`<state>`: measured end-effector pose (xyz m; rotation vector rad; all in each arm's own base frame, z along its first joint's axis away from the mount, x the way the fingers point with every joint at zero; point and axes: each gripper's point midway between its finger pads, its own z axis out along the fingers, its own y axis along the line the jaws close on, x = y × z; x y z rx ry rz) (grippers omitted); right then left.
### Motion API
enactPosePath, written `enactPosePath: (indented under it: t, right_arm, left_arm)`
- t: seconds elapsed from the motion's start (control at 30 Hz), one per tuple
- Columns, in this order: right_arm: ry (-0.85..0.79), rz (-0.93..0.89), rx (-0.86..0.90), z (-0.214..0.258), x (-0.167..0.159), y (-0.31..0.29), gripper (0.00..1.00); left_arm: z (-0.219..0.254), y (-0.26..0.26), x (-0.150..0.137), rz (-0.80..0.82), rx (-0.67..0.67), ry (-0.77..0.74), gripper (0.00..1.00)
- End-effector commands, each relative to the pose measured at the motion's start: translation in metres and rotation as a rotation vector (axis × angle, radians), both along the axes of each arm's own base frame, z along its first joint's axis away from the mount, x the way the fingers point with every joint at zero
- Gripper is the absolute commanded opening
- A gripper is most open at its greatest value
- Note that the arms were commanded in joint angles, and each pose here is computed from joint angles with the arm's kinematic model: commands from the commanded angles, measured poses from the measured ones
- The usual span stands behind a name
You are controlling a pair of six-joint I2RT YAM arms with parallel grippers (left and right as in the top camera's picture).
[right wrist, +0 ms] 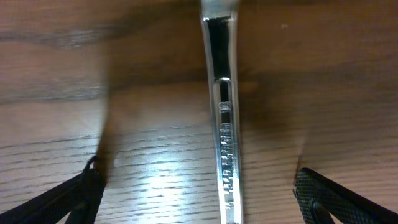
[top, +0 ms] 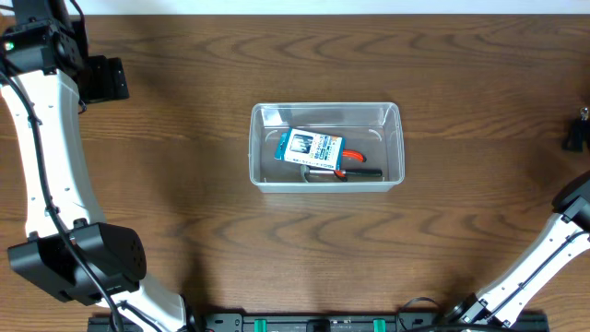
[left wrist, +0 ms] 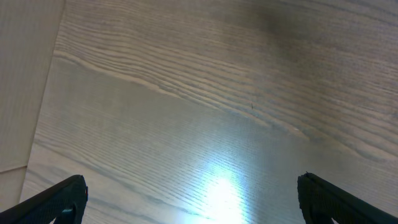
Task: Pack container
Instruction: 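Lower the right gripper over the chrome wrench and grasp it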
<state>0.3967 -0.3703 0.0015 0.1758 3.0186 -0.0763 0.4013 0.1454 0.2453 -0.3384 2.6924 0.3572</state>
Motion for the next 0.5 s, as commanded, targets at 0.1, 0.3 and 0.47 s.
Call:
enactPosePath:
  t: [0.1,0.3,0.47]
  right_arm:
    - [-0.006,0.032,-0.007,-0.0042,0.0007,-0.0045,0.99]
    - [-0.015,0.035,-0.016,-0.0038,0.0022,-0.0073,0.96]
    - [-0.025,0.034,-0.025,-0.0033,0.0046,-0.0097,0.92]
  left_arm:
    - [0.0034,0.0026,-0.0008,0.002,0.011,-0.005,0.98]
    - [0.0034,0.0026,-0.0008,0.002,0.011,-0.005,0.99]
    - [0.0034,0.0026,-0.0009,0.002,0.011,-0.004,0.98]
